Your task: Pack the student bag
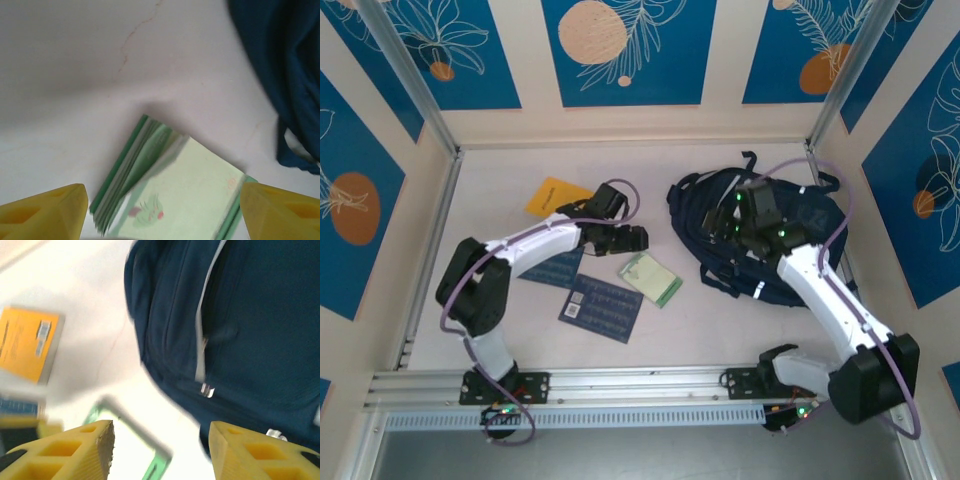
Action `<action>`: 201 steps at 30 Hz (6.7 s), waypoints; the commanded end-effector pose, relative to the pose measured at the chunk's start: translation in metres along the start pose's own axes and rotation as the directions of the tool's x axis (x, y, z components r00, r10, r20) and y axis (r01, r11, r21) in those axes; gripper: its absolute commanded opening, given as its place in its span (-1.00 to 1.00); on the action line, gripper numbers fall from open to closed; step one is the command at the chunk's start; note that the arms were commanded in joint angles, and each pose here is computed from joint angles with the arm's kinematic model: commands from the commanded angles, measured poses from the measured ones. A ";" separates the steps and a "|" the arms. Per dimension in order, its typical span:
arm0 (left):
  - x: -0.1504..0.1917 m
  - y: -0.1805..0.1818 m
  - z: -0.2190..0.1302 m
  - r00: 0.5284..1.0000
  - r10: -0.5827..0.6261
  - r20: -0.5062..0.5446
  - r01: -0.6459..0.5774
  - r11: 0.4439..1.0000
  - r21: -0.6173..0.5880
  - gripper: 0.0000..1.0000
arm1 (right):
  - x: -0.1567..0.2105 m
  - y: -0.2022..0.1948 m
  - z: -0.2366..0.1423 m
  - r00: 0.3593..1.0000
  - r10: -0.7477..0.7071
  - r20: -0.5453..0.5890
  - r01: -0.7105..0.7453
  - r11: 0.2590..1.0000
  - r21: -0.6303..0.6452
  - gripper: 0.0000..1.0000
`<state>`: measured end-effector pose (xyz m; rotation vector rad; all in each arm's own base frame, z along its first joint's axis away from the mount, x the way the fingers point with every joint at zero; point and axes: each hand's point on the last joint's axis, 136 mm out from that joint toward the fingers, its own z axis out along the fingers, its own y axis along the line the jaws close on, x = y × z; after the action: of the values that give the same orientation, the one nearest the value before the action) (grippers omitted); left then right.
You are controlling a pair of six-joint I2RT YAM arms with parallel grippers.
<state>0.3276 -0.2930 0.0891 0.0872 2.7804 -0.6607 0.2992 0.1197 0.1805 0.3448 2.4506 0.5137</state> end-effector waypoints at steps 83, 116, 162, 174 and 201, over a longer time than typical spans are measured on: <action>0.096 -0.068 0.028 0.961 0.013 -0.277 0.076 0.949 0.307 0.43 | 0.112 0.009 0.009 0.914 0.251 -0.319 -0.377 0.815 -0.440 -1.00; 0.075 -0.133 -0.143 0.990 0.122 -0.071 -0.012 0.577 0.817 -0.34 | 0.077 0.061 -0.086 0.933 0.021 -0.359 -0.311 0.544 -0.779 -1.00; 0.000 0.002 -0.170 0.955 0.033 0.296 -0.106 0.967 0.233 -1.00 | -0.023 -0.054 0.017 0.968 0.250 -0.030 -0.223 0.905 0.364 0.22; 0.002 0.017 -0.143 0.974 -0.141 0.176 0.065 0.923 0.380 -1.00 | -0.078 -0.049 0.111 0.956 0.256 -0.145 -0.105 0.758 0.643 0.66; -0.001 0.017 -0.139 0.976 -0.153 0.157 0.078 0.912 0.402 -1.00 | -0.057 -0.007 0.067 0.977 -0.092 -0.190 0.139 0.958 0.250 -1.00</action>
<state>0.2897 -0.2115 0.1903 -0.0829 2.4901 -1.1432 0.3983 0.0998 0.1259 0.4812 2.7462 0.0579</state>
